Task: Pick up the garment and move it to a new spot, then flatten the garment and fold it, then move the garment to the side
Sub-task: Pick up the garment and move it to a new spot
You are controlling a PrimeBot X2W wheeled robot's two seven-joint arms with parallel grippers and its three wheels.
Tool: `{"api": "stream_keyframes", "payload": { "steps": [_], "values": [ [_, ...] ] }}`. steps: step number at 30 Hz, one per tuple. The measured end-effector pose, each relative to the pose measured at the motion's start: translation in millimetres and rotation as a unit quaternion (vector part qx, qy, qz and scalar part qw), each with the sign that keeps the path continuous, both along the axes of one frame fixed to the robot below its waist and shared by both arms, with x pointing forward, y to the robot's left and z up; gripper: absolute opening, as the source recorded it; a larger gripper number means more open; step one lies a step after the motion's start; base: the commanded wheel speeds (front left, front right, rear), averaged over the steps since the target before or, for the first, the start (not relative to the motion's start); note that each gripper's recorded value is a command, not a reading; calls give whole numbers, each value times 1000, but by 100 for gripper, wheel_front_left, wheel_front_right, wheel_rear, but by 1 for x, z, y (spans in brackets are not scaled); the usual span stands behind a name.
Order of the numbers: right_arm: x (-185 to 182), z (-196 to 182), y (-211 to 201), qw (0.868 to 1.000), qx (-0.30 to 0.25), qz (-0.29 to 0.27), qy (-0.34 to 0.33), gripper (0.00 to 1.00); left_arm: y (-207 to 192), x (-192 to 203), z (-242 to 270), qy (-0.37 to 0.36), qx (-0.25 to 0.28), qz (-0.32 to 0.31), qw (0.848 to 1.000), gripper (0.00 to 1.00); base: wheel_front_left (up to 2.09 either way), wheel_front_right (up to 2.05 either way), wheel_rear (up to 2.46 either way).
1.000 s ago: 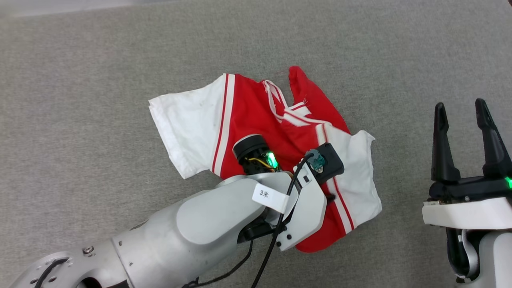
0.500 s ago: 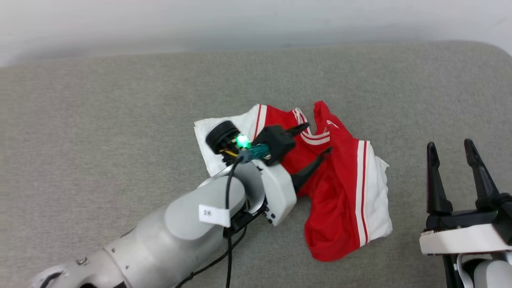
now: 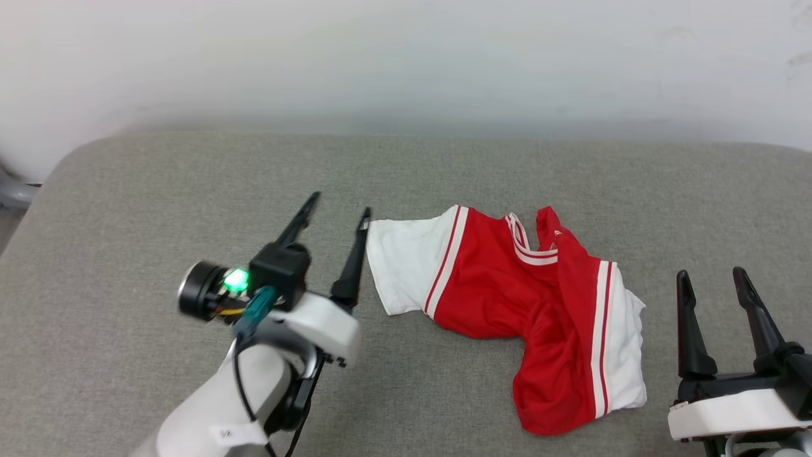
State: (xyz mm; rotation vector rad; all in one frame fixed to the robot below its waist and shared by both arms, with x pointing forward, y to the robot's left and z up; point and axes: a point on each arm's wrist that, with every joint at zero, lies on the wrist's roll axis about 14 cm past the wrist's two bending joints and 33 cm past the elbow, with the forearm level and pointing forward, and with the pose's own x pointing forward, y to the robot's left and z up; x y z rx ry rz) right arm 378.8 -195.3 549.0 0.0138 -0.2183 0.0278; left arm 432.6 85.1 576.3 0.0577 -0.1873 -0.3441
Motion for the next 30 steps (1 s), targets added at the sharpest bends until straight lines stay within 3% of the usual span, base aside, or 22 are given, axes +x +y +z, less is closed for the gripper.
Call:
{"api": "stream_keyframes", "payload": {
  "steps": [14, 30],
  "values": [
    [-8, -1, 11, 1000, 10, 17, 2, 100, 113, -69, -11, -27, -39, 211, 976, 100, 0, 0, 0],
    [-17, -12, 7, 999, 32, 12, 18, 100, 101, -97, -42, 7, -27, 188, 982, 100, 0, 0, 0]
  ]
}}
